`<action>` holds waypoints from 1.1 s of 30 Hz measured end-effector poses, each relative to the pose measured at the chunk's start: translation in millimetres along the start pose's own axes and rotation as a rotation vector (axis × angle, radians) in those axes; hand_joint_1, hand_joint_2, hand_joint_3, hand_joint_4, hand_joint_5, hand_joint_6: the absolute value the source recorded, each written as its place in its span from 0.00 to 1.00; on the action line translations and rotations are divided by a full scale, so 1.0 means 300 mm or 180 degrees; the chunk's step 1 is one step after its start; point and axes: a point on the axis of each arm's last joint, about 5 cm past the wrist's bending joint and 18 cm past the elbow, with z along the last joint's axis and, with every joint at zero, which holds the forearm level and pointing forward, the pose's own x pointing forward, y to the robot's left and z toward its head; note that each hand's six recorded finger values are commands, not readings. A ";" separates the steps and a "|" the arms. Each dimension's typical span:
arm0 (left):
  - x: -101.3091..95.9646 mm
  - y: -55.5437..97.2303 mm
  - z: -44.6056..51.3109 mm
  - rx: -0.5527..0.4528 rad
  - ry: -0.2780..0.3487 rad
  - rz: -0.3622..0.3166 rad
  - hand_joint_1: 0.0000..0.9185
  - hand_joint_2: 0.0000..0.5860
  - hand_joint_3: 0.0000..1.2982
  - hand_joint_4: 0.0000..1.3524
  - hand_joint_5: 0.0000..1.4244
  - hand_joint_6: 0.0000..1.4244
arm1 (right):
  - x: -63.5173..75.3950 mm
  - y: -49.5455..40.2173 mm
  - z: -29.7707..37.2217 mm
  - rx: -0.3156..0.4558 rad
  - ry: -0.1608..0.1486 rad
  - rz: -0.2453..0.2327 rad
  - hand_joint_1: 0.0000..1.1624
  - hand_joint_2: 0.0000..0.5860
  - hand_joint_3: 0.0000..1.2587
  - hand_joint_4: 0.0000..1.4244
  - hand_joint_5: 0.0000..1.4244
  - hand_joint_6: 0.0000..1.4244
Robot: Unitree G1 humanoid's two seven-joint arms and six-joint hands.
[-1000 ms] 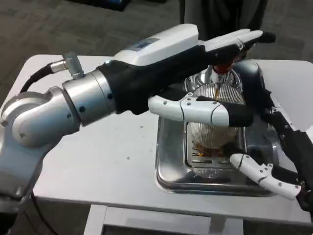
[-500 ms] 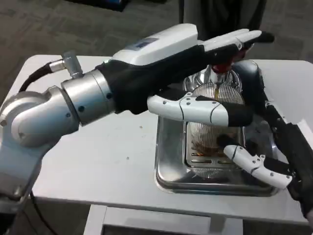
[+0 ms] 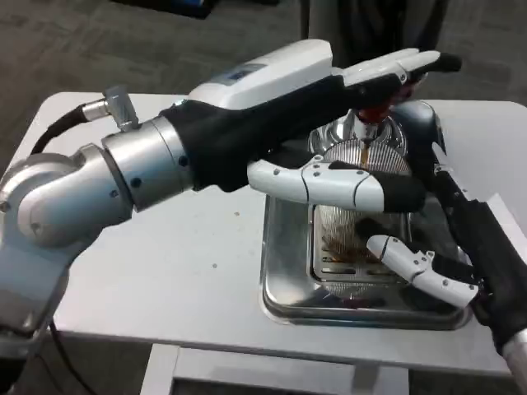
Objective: Grasp the cup under the faucet to collect the drink, then remove the cup.
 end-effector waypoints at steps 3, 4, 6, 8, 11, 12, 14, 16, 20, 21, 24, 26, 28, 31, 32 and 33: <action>-0.002 0.001 0.001 0.0011 0.0004 -0.0003 0.00 0.12 0.04 0.00 0.09 0.09 | 0.013 0.005 -0.002 0.0023 -0.0014 0.0012 0.48 0.44 0.00 0.00 0.03 0.10; -0.002 0.001 0.001 0.0012 0.0003 -0.0003 0.00 0.12 0.04 0.00 0.09 0.09 | 0.015 0.006 -0.002 0.0028 -0.0015 0.0014 0.48 0.44 0.00 0.00 0.04 0.10; -0.002 0.002 0.002 0.0014 0.0003 -0.0001 0.00 0.12 0.05 0.00 0.09 0.09 | 0.021 0.009 0.000 0.0041 -0.0036 0.0019 0.48 0.44 0.00 0.00 0.04 0.10; -0.003 0.002 0.002 0.0013 0.0005 -0.0002 0.00 0.12 0.05 0.00 0.09 0.09 | 0.024 0.010 0.001 0.0049 -0.0051 0.0025 0.48 0.44 0.00 0.00 0.04 0.10; -0.004 0.001 0.002 0.0011 0.0011 -0.0001 0.00 0.12 0.05 0.00 0.09 0.09 | 0.029 0.015 0.002 0.0067 -0.0067 0.0042 0.48 0.44 0.00 0.00 0.04 0.11; -0.004 0.001 0.002 0.0009 0.0014 0.0000 0.00 0.12 0.05 0.00 0.09 0.09 | 0.033 0.017 0.003 0.0072 -0.0072 0.0047 0.48 0.44 0.00 0.00 0.04 0.11; -0.005 0.001 0.003 0.0008 0.0016 0.0001 0.00 0.12 0.05 0.00 0.09 0.09 | 0.039 0.021 0.002 0.0081 -0.0073 0.0049 0.48 0.45 0.00 0.00 0.04 0.11; -0.005 0.001 0.003 0.0008 0.0015 0.0002 0.00 0.12 0.05 0.00 0.09 0.09 | 0.042 0.023 0.002 0.0089 -0.0073 0.0056 0.47 0.45 0.00 0.00 0.04 0.11; -0.006 0.001 0.003 0.0007 0.0020 0.0003 0.00 0.12 0.05 0.00 0.09 0.09 | 0.043 0.024 0.004 0.0093 -0.0085 0.0052 0.47 0.45 0.00 0.00 0.04 0.11; -0.007 0.002 0.003 0.0009 0.0021 0.0003 0.00 0.12 0.05 0.00 0.09 0.09 | 0.044 0.024 0.004 0.0097 -0.0087 0.0054 0.47 0.45 0.01 0.00 0.04 0.11; -0.009 0.004 0.004 0.0023 0.0028 -0.0002 0.00 0.12 0.05 0.00 0.09 0.09 | 0.045 0.025 0.004 0.0106 -0.0089 0.0050 0.47 0.45 0.01 0.00 0.04 0.11; -0.009 0.004 0.004 0.0025 0.0030 -0.0003 0.00 0.12 0.05 0.00 0.09 0.09 | 0.045 0.025 0.004 0.0108 -0.0090 0.0039 0.47 0.45 0.01 0.00 0.04 0.11; -0.009 0.004 0.004 0.0026 0.0031 -0.0004 0.00 0.12 0.05 0.00 0.09 0.09 | 0.046 0.025 0.005 0.0109 -0.0094 0.0034 0.47 0.45 0.01 0.00 0.04 0.11; -0.010 0.005 0.004 0.0027 0.0033 -0.0005 0.00 0.12 0.05 0.00 0.09 0.09 | 0.046 0.026 0.006 0.0110 -0.0099 0.0036 0.47 0.46 0.01 0.00 0.04 0.11; -0.010 0.005 0.003 0.0028 0.0034 -0.0006 0.00 0.12 0.05 0.00 0.09 0.09 | 0.046 0.026 0.006 0.0110 -0.0100 0.0036 0.47 0.46 0.01 0.00 0.04 0.11; -0.011 0.005 0.003 0.0029 0.0035 -0.0007 0.00 0.12 0.05 0.00 0.09 0.09 | 0.047 0.026 0.006 0.0110 -0.0101 0.0038 0.47 0.46 0.01 0.01 0.05 0.11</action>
